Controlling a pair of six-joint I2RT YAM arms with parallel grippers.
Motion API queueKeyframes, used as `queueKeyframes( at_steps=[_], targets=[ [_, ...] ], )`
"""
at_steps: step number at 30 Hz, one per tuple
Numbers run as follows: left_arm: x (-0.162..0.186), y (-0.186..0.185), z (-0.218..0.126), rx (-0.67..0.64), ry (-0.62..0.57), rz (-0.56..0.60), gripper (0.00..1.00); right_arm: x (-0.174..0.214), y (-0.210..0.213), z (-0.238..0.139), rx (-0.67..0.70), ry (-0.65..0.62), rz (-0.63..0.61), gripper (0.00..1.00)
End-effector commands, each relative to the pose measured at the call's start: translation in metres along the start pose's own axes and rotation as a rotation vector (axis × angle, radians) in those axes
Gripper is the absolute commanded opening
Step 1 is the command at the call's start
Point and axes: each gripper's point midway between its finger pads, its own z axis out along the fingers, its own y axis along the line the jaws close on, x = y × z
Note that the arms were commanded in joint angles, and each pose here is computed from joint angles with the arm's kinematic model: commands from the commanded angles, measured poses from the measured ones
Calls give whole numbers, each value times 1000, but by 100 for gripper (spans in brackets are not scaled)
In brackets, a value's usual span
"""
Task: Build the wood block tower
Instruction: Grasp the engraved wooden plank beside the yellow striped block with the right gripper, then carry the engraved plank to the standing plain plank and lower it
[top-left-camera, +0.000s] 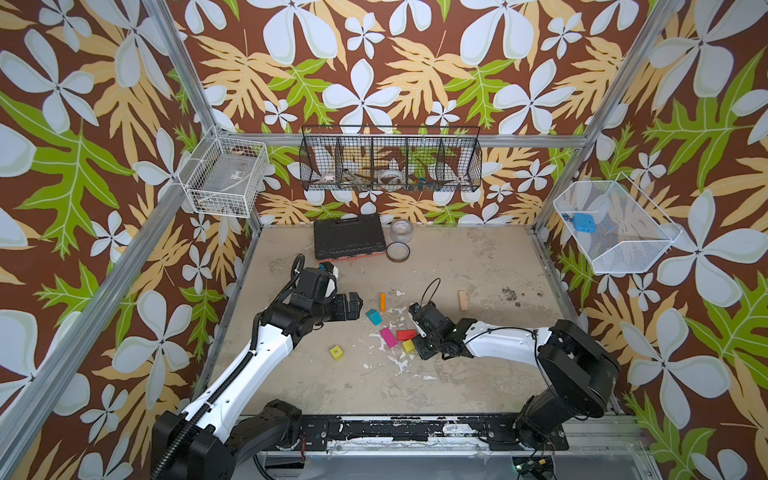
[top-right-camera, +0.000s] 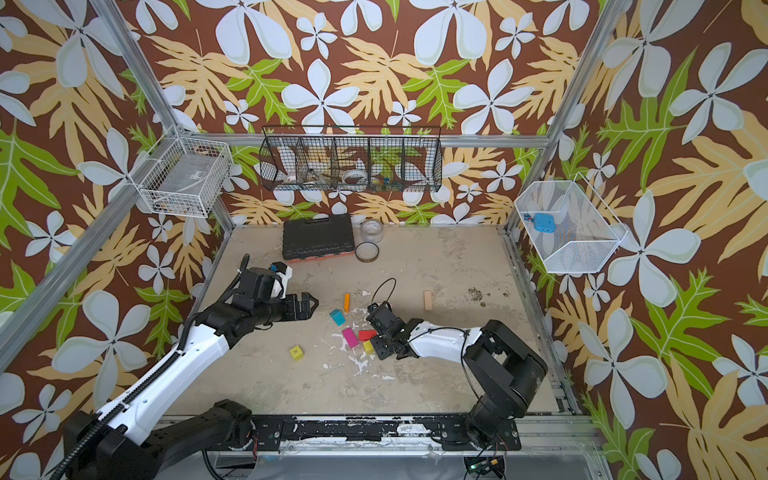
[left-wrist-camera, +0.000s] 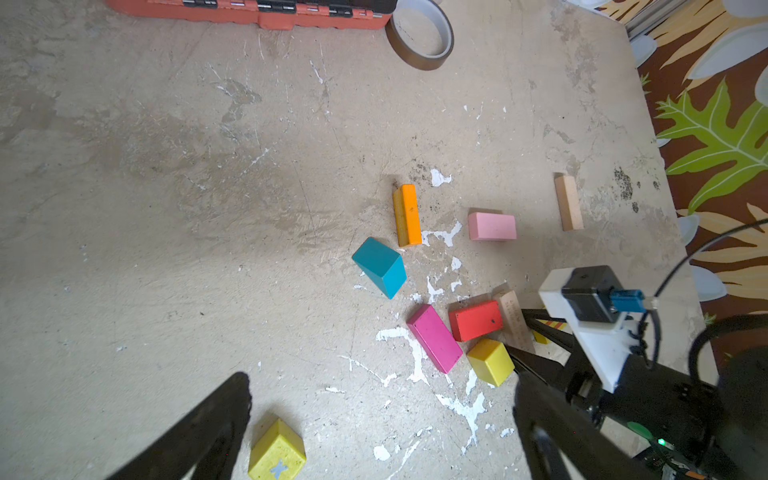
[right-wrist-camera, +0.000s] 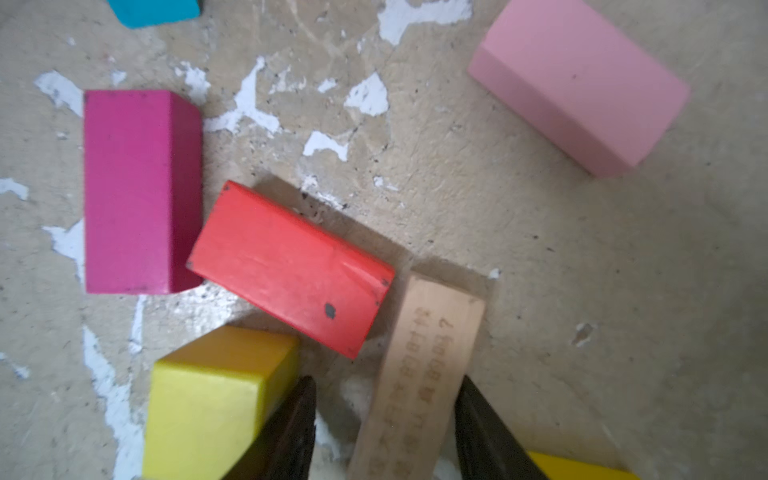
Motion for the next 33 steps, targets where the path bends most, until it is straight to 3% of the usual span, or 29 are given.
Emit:
queueKeyframes(
  at_steps=[1, 8, 12, 14, 16, 19, 21, 25, 29, 33],
  targets=[
    [-4, -2, -2, 11, -19, 12, 100, 8, -8, 5, 48, 35, 1, 50],
    [-9, -3, -8, 13, -53, 12, 100, 2, 2, 3, -10, -5, 36, 34],
    [-22, 12, -18, -76, -124, -126, 100, 0, -9, 1, 61, 11, 27, 21],
    [-27, -8, -19, 52, -163, -178, 100, -3, -16, -4, 97, 8, 24, 19],
    [-33, -43, -22, 298, -238, -155, 100, -10, -19, -13, 113, -12, 24, 17],
    [-27, -44, -16, 422, -317, -264, 100, -31, -19, -31, 113, -57, 26, 14],
    [-25, -52, -19, 508, -378, -217, 100, -47, -22, -43, 109, -92, 29, 11],
    [-4, -21, 0, 397, -411, -220, 100, -79, -52, -59, 124, -144, 131, 0],
    [2, 0, 8, 273, -426, -180, 100, -101, -85, -66, 161, -205, 242, 0],
    [3, -2, 18, 289, -411, -166, 100, -104, -99, -57, 246, -163, 226, 0]
  ],
)
